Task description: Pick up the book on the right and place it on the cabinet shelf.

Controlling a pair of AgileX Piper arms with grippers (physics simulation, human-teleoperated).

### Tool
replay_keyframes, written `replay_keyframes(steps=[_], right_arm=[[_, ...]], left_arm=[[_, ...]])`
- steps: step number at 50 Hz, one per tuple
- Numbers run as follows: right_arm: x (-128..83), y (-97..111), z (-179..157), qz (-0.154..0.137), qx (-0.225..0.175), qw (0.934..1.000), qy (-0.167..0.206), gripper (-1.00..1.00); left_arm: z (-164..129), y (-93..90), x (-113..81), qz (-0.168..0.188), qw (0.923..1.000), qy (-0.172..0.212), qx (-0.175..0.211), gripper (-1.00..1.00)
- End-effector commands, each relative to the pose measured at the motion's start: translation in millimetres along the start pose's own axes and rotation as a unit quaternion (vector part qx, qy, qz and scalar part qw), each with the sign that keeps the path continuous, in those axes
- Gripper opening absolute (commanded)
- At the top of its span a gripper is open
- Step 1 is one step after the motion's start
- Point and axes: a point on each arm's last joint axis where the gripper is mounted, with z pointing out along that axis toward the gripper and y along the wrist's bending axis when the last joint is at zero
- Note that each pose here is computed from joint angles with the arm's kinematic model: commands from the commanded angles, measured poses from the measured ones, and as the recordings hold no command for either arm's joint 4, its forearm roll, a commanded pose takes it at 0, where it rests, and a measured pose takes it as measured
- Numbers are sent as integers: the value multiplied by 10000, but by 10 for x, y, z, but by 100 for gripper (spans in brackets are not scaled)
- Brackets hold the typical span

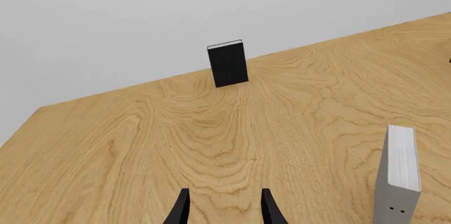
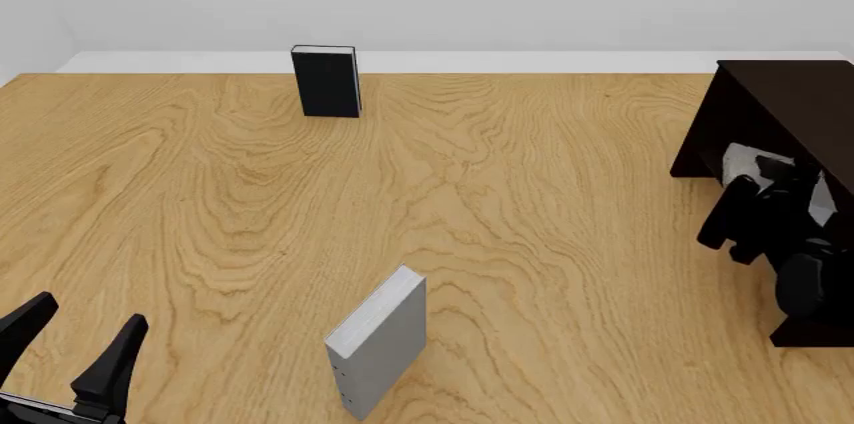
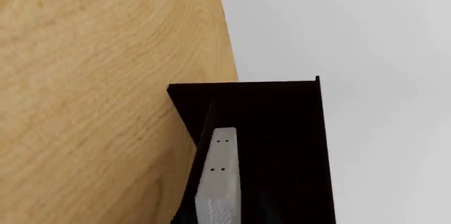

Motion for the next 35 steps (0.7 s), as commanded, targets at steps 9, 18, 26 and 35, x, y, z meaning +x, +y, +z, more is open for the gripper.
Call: replay_keyframes(steps=[9, 18, 26, 35], right_arm=[[-39, 97, -3, 237, -292, 9993, -3, 100], [-75, 120, -15, 271, -308, 9991, -59, 100], [-108, 150, -28, 242, -330, 9991, -113, 100], [-234, 104, -18, 256, -306, 9988, -296, 100]], left_arm=[[0, -1, -1, -4, 10000, -9, 13, 100], [0, -2, 0, -5, 10000, -4, 21, 100], [0, -3, 1, 1, 10000, 5, 23, 100], [0, -3, 1, 0, 10000, 3, 22, 100]])
